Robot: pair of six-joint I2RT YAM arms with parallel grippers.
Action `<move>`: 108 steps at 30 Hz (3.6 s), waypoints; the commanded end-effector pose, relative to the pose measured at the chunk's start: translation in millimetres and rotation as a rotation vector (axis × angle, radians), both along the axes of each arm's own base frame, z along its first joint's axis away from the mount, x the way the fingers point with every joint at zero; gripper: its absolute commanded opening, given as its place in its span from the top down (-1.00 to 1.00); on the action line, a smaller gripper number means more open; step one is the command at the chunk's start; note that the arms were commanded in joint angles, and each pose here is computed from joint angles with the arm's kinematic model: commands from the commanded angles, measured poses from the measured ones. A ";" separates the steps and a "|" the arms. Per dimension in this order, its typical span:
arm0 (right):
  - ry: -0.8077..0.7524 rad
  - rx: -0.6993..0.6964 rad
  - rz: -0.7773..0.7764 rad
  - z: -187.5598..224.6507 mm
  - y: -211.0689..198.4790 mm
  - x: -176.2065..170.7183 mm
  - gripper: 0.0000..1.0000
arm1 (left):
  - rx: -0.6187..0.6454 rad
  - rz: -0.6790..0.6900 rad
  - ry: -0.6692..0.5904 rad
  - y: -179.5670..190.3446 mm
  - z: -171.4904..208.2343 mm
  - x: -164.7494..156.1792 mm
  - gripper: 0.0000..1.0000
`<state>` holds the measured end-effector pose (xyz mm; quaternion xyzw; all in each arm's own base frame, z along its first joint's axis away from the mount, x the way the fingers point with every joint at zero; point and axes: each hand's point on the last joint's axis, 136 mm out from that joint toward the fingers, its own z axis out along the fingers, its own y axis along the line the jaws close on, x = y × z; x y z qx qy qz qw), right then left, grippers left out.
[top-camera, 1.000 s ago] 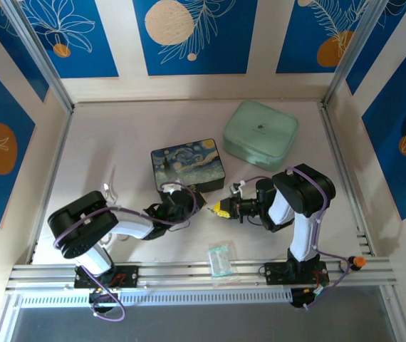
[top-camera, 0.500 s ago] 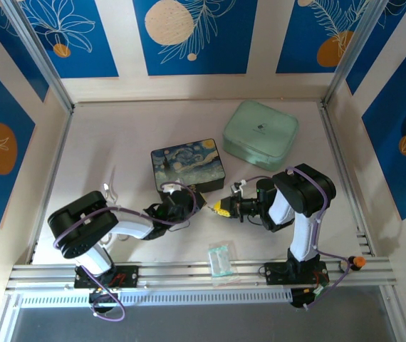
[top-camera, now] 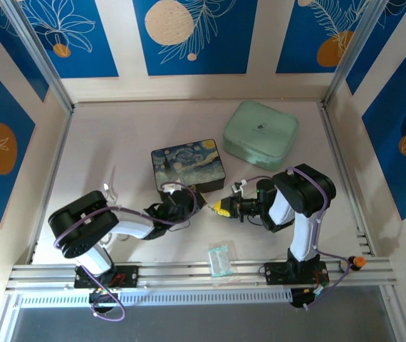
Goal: Unlock the padlock with the key
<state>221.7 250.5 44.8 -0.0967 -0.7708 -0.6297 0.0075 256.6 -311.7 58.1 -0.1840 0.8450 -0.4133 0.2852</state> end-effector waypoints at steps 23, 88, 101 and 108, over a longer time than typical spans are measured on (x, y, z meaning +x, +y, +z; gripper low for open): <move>0.005 -0.063 -0.156 -11.1 -35.4 12.8 1.00 | -0.131 -0.029 0.117 -46.6 1.6 9.8 1.00; 0.006 0.046 -0.283 32.0 -22.4 53.7 1.00 | -0.290 0.189 0.320 -54.6 7.2 4.7 1.00; 0.037 0.025 -0.275 18.7 -21.1 50.7 1.00 | -0.300 0.175 0.312 -60.5 14.1 6.4 1.00; 0.031 0.024 -0.273 19.4 -20.0 49.7 1.00 | -0.299 0.175 0.311 -60.5 13.9 7.0 1.00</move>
